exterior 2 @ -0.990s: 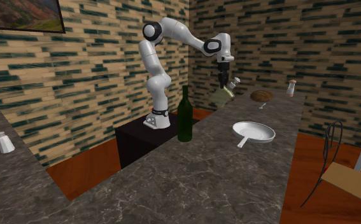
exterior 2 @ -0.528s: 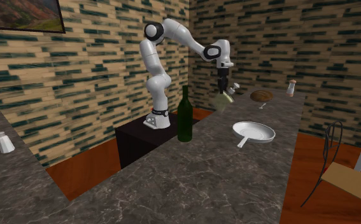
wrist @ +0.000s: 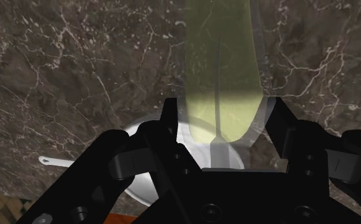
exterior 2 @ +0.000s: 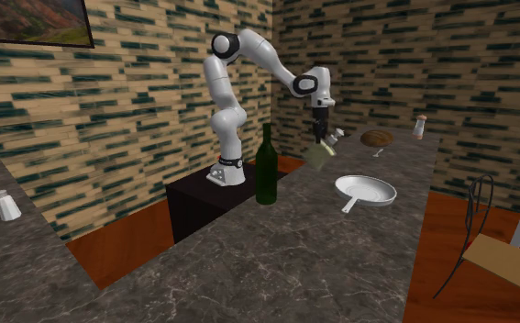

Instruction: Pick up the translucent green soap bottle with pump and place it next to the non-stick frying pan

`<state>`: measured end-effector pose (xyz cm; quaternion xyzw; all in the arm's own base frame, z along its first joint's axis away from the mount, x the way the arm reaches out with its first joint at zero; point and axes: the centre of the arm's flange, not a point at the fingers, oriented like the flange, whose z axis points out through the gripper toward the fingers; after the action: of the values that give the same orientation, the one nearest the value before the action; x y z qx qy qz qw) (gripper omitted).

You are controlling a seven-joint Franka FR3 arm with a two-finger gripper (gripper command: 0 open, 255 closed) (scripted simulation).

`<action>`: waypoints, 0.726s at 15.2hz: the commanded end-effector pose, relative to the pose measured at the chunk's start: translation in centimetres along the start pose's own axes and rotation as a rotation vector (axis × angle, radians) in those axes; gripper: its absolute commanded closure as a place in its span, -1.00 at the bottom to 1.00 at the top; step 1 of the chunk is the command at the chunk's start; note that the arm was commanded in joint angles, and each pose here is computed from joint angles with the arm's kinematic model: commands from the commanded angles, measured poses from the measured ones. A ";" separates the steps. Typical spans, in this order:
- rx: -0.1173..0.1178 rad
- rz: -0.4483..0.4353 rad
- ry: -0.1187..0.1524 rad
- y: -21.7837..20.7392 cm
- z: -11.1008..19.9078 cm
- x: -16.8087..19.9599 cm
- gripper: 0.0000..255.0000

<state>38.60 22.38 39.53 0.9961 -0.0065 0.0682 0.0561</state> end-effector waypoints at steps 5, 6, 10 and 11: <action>0.001 0.000 0.001 -0.3 3.2 -0.4 1.00; 0.001 0.000 0.001 -0.3 3.7 -0.5 1.00; 0.001 0.000 0.001 -0.4 4.9 -0.7 1.00; 0.003 0.002 0.008 -0.5 4.5 -0.5 -1.00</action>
<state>38.72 22.33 34.93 0.9959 -0.0069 0.0723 0.0547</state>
